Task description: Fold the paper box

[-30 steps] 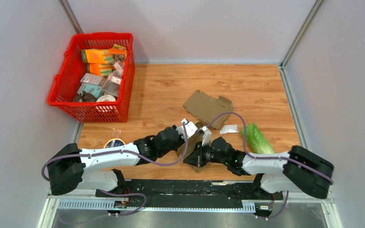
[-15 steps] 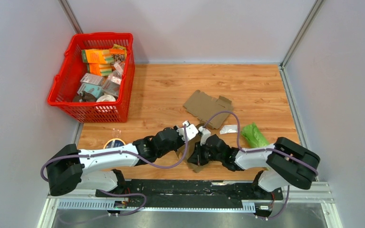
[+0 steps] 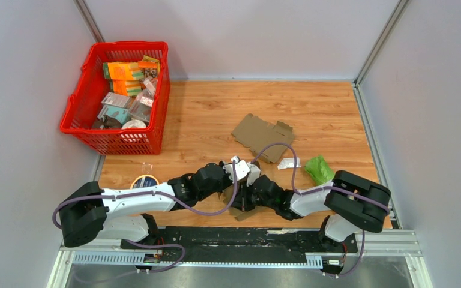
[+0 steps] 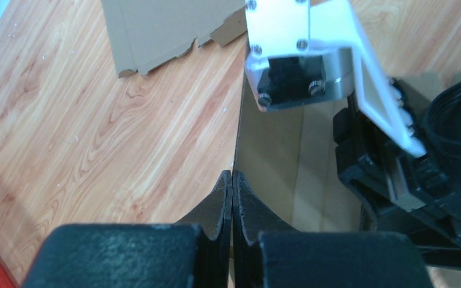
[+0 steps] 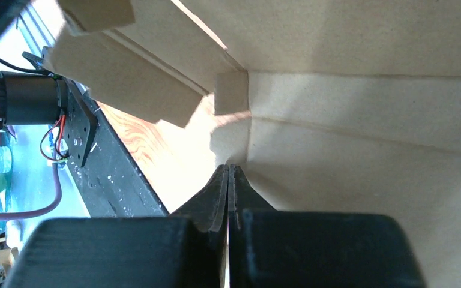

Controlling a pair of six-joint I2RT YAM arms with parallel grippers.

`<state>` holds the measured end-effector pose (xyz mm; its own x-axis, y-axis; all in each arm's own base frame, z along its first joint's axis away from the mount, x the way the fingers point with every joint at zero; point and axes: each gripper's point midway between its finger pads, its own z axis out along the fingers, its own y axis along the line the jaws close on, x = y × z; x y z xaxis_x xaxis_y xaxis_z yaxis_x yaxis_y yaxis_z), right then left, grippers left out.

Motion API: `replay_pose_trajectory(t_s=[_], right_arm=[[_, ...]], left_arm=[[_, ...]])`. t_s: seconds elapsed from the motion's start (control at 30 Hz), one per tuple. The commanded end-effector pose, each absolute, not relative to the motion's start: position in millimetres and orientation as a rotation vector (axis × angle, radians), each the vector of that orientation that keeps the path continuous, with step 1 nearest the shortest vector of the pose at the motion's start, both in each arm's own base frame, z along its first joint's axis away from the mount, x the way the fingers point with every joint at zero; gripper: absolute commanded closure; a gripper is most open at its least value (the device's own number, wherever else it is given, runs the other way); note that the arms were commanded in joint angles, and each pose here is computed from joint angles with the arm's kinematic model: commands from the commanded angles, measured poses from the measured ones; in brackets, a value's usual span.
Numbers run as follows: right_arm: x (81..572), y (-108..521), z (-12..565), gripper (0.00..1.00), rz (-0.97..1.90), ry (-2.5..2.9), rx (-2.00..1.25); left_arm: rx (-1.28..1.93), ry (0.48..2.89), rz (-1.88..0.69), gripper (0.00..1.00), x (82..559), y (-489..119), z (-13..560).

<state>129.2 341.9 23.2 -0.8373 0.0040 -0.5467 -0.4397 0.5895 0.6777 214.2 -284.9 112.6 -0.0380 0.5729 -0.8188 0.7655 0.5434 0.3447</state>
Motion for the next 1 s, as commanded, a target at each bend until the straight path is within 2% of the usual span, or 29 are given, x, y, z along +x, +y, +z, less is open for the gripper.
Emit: replay_pose_trajectory(t_s=[0.0,0.17,0.53,0.7,0.77,0.83,0.97], right_arm=[[130,337,43,1.0,1.156,2.295,-0.347],[131,342,53,0.99,1.195,2.261,-0.365],[107,348,-10,1.0,1.242,2.403,-0.321],[120,326,-8,1.0,1.157,2.471,-0.165],[123,328,6,0.96,1.182,2.477,-0.163],[124,324,23,0.89,1.177,2.485,-0.211],[130,297,42,0.78,1.032,2.493,-0.281]], left_arm=[[1.103,1.64,-0.239,1.0,217,-286,127],[1.112,1.621,-0.232,1.0,216,-283,128],[1.096,1.631,-0.239,1.0,217,-284,126],[1.135,1.62,-0.237,1.0,213,-284,121],[1.149,1.61,-0.23,1.0,213,-282,120],[1.171,1.601,-0.213,1.0,213,-280,118],[1.213,1.586,-0.203,1.0,210,-277,115]])
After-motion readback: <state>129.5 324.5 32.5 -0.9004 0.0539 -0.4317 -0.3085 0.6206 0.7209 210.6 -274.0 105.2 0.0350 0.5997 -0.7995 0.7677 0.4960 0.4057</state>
